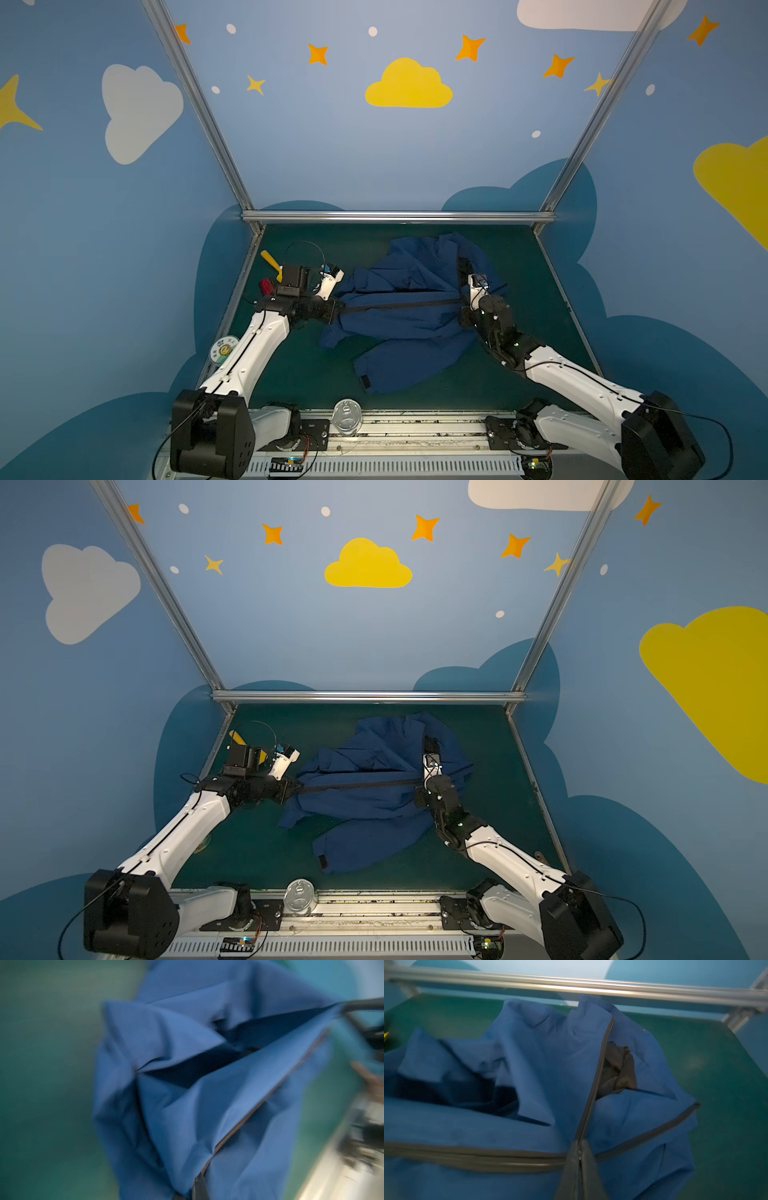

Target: Zip up the jacket

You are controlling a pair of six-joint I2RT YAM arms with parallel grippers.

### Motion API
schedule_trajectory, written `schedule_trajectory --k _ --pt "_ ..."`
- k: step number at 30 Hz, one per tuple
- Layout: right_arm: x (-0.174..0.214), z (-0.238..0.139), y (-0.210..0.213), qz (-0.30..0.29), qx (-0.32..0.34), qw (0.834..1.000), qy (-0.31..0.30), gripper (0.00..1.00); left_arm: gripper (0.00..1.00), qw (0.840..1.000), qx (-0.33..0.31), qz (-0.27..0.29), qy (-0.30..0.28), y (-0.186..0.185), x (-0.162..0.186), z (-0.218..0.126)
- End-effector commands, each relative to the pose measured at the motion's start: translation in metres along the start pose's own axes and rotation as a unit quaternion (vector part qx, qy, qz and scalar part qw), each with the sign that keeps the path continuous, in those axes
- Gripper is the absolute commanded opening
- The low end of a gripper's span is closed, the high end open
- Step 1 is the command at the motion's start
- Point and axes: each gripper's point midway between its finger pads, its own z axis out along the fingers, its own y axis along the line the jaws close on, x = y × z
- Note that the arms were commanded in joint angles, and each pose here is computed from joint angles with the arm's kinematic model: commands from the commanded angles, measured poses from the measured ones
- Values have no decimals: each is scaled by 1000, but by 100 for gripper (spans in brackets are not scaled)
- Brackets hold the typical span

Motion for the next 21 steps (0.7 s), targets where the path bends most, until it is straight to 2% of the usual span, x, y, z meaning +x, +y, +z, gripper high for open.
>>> schedule_trajectory --k 1,5,8,15,21 --pt "-1 1 -62 71 141 987 -17 0 3 987 -155 -25 15 56 15 -14" --pt "9 5 -97 96 205 974 2 0 3 982 -182 -43 16 69 21 -15" --pt "11 3 -123 135 242 961 -2 0 3 980 -193 -55 12 74 23 -17" --pt "3 -7 -170 174 315 933 -24 0 3 977 -206 -61 1 78 25 -21" --pt "12 -30 -204 244 385 889 -39 0 3 978 -198 -70 -6 75 25 -20"
